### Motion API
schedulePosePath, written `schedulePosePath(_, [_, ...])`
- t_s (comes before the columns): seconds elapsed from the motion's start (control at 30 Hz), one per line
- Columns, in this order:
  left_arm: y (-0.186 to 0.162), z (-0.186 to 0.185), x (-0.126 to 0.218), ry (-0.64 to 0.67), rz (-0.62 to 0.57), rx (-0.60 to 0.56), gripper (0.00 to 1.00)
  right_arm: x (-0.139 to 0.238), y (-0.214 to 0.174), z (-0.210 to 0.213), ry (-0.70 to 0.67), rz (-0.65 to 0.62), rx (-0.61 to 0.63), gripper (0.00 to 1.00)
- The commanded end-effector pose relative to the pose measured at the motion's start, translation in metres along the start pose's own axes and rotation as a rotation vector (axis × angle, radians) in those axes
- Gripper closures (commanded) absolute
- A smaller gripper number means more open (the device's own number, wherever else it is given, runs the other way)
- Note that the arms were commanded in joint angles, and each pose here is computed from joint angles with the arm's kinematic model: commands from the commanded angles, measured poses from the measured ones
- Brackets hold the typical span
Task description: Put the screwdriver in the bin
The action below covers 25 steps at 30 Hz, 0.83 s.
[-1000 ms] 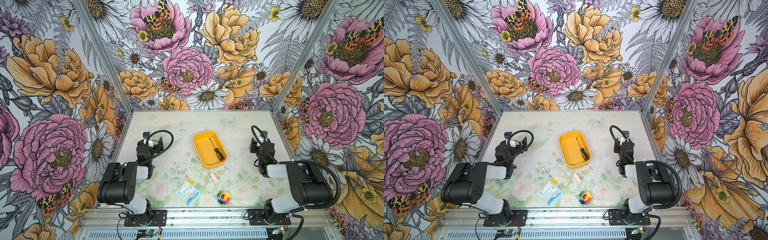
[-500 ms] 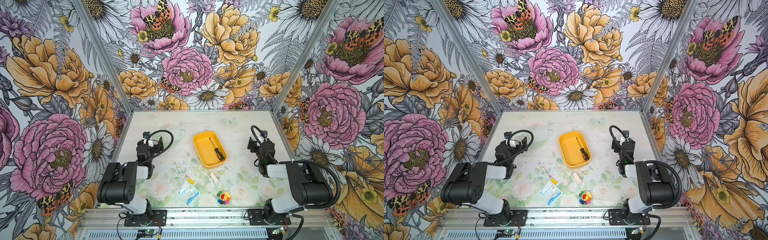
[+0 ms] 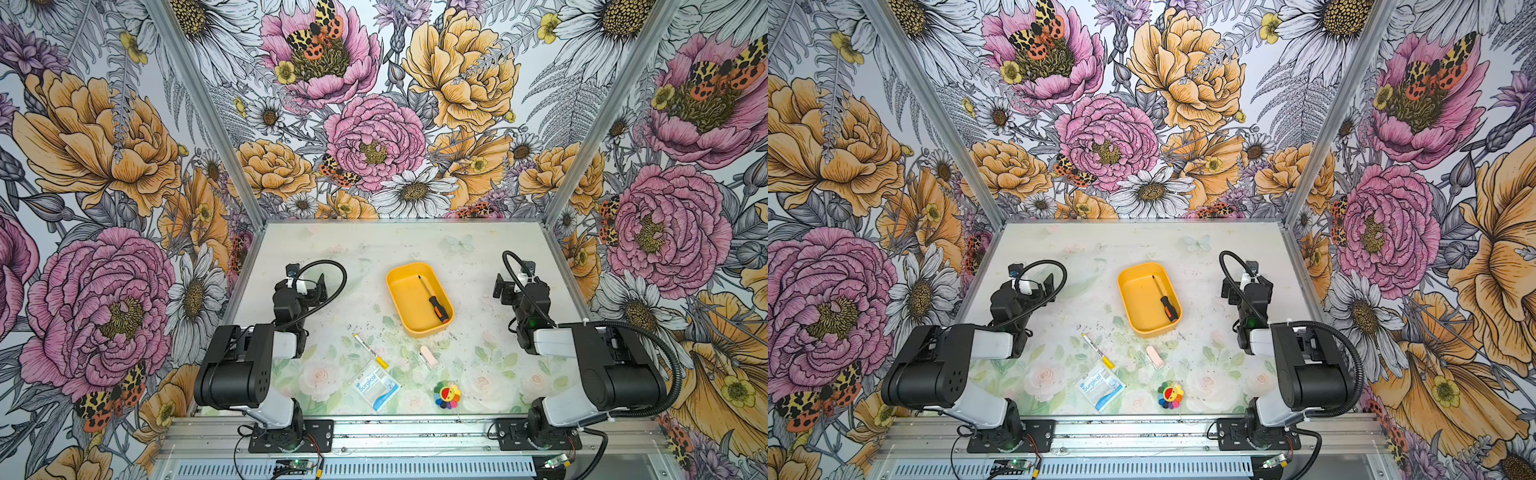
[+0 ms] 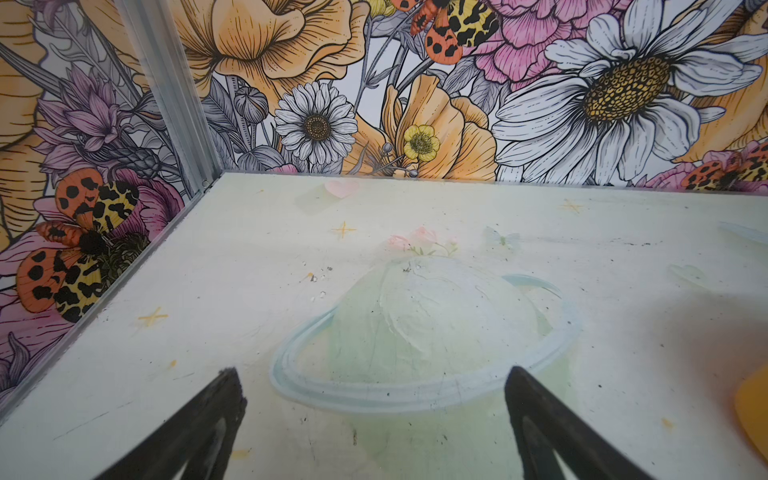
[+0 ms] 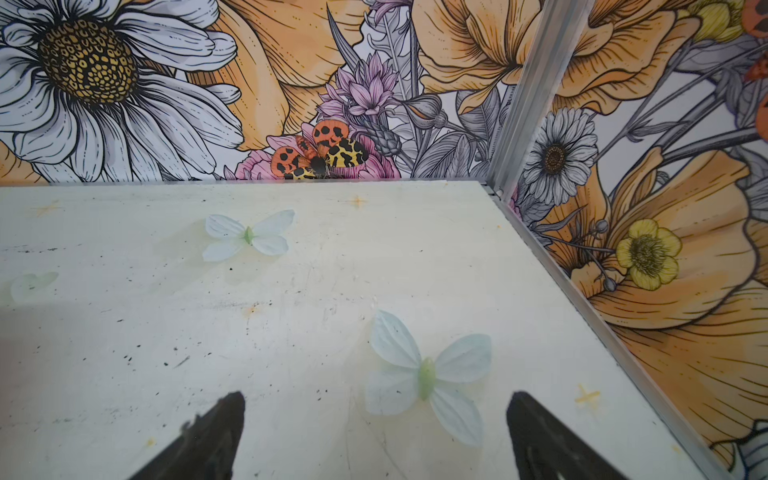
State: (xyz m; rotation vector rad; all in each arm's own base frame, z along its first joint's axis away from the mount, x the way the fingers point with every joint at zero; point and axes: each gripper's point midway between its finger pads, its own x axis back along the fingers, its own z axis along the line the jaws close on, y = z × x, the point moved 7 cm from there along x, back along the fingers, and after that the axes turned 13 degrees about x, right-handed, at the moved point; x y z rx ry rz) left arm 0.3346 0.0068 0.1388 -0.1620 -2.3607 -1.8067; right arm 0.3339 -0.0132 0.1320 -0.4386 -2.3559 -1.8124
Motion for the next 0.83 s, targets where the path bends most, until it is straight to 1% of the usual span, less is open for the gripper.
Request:
schedulePosePath(0.0, [0.0045, -0.0004, -0.0026, -0.007, -0.011, 0.007, 0.01, -0.0004, -0.0009, -0.0005, 0.0, -0.012, -0.005, 0.0])
schedulePosePath(0.8, [0.0043, -0.0011, -0.0023, -0.002, -0.013, 0.003, 0.01, -0.0009, -0.0003, -0.0002, 0.003, -0.012, -0.008, 0.0])
